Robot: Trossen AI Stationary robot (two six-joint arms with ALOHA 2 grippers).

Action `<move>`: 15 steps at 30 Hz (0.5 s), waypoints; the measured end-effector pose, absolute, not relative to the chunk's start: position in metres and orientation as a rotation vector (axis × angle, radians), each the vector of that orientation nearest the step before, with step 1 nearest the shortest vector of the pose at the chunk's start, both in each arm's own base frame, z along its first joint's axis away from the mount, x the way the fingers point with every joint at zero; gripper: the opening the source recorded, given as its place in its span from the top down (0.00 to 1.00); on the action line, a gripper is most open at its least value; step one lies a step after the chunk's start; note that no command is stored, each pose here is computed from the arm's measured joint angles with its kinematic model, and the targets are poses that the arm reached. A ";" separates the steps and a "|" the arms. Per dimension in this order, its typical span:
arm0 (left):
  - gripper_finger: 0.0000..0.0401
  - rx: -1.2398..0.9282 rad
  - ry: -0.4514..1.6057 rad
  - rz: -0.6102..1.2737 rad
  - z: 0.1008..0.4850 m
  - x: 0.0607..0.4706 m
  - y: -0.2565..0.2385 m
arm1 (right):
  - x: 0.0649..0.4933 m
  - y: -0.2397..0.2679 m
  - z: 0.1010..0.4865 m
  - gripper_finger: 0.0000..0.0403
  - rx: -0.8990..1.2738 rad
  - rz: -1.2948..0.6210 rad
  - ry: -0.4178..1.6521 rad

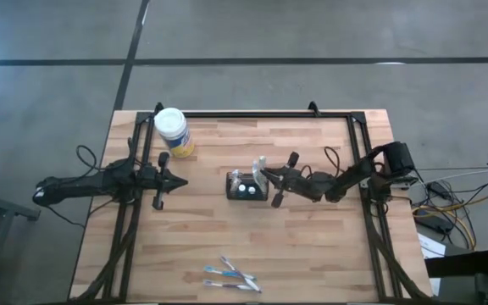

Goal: Pick & Place toothbrushing station
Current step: Put the green toothbrush into the wire organizer

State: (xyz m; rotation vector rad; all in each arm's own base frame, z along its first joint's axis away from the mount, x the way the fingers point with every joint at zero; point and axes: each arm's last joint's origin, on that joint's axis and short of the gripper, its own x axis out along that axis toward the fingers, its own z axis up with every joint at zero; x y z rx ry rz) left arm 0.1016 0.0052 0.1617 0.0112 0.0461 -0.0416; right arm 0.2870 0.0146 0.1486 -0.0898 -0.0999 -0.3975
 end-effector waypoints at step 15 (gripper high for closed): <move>0.97 0.000 0.047 -0.041 0.162 0.102 0.005 | 0.296 0.015 0.126 0.95 -0.045 -0.395 -0.040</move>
